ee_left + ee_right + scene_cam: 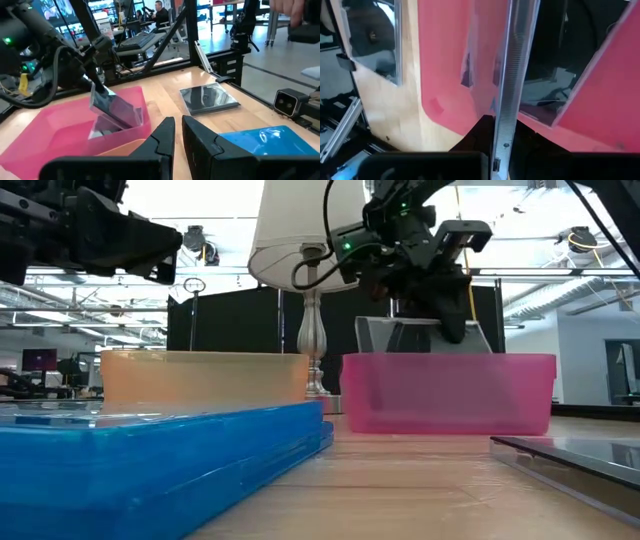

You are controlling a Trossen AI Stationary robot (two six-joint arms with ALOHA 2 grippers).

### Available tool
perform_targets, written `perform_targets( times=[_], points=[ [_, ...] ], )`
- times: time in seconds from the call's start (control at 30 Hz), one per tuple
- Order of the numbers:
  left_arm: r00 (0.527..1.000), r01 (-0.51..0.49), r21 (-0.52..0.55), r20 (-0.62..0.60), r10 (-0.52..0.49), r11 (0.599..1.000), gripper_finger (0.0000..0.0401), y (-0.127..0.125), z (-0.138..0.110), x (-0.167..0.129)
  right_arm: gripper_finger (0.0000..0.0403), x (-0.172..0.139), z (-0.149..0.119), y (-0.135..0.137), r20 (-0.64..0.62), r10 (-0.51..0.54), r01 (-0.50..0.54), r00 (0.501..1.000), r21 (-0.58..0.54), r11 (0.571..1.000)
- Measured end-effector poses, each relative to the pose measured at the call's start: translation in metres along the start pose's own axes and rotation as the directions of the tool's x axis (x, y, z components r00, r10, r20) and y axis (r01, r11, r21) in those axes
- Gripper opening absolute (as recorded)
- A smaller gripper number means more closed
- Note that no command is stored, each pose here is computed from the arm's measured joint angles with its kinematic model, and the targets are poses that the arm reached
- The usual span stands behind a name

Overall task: Pick & place jewel cases by type
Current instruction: Put the black CD case into the red bin, then put the blue CD case into the orange bin

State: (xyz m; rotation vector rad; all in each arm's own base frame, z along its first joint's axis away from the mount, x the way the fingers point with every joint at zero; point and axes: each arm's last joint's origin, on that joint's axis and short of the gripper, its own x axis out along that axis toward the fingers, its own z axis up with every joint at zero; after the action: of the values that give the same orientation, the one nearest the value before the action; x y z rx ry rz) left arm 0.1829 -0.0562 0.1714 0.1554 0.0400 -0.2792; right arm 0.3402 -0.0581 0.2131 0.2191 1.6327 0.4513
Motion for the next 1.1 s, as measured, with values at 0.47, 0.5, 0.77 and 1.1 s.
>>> perform_targets(
  times=[0.47, 0.5, 0.77, 1.1],
  points=[
    [1.000, 0.030, -0.082, 0.011, -0.030, 0.996, 0.0042, -0.006, 0.001, 0.000, 0.0127, 0.004, 0.003, -0.001, -0.076, -0.280, 0.287, 0.957, 0.129, 0.949],
    [0.999, 0.037, -0.079, 0.012, -0.037, 0.996, 0.0042, -0.007, 0.002, 0.000, 0.0137, 0.003, 0.002, -0.002, -0.094, -0.307, 0.318, 0.947, 0.145, 0.937],
    [0.999, 0.033, -0.070, 0.013, -0.032, 0.997, 0.0042, -0.011, 0.002, -0.001, 0.0182, -0.014, -0.015, 0.008, -0.162, -0.397, 0.426, 0.904, 0.241, 0.872],
    [1.000, 0.025, 0.020, 0.013, -0.025, 0.999, 0.0042, -0.011, 0.002, -0.001, 0.0168, -0.091, -0.054, 0.097, 0.217, -0.510, 0.430, 0.832, 0.329, 0.841]
  ],
)
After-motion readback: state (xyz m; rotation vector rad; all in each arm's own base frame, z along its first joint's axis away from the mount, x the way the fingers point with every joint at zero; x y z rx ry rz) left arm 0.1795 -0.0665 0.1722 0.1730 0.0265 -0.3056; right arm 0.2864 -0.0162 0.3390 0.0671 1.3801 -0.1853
